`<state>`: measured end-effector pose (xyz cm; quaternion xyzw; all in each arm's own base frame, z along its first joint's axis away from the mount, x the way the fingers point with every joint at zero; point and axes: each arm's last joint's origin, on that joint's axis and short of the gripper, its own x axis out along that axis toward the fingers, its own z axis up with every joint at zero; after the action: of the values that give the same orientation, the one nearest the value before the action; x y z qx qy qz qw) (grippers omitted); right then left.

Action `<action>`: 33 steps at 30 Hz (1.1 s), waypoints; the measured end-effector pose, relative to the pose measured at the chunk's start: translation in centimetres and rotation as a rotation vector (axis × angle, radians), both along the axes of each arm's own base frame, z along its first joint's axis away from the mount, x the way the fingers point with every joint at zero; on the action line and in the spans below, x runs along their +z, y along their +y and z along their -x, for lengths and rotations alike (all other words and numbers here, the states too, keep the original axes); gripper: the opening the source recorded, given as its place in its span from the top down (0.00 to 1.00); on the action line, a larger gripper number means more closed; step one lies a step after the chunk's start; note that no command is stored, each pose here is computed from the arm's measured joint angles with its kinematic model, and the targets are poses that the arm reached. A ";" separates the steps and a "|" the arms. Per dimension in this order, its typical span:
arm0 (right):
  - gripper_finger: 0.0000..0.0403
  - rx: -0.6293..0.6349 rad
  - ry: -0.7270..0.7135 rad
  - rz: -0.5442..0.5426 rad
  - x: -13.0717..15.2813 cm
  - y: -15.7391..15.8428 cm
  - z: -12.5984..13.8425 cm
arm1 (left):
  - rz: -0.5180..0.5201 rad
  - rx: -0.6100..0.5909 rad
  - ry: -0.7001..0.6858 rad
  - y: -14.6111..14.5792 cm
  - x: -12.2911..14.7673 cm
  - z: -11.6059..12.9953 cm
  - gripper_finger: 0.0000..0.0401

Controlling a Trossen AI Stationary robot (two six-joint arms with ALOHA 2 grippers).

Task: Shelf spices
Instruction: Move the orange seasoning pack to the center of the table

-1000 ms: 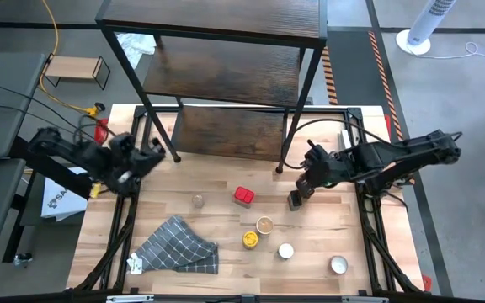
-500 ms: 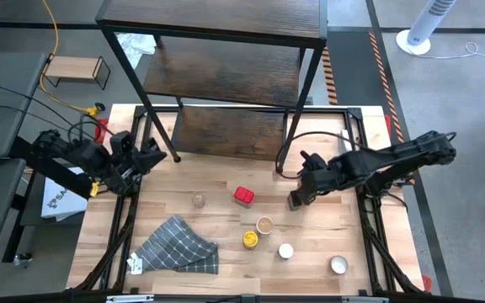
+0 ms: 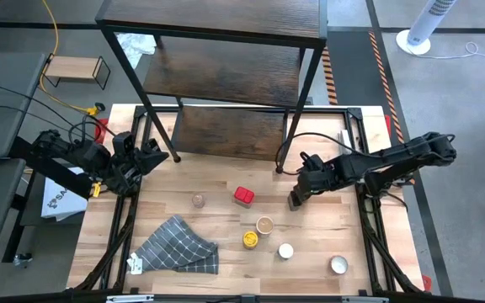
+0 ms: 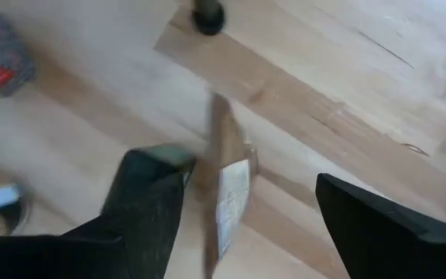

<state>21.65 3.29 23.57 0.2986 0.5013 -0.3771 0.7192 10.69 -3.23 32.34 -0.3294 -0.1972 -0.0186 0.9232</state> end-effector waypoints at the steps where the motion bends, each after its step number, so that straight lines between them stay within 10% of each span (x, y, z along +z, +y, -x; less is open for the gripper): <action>1: 0.28 -0.008 -0.008 -0.003 -0.3 -0.2 -0.1 | -0.001 0.000 0.002 0.0 0.0 0.0 1.00; 25: 0.29 -0.069 0.009 -0.151 -5.9 -1.4 1.1 | -0.005 0.066 0.021 0.2 -0.1 0.0 1.00; 33: 0.62 -0.086 0.016 -0.169 -6.9 -1.4 1.6 | 0.003 0.087 0.025 0.2 -0.1 0.0 1.00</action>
<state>20.08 1.92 16.71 0.3764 0.5237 -0.3662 0.6708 10.70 -3.00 32.22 -0.3220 -0.1996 0.0260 0.9251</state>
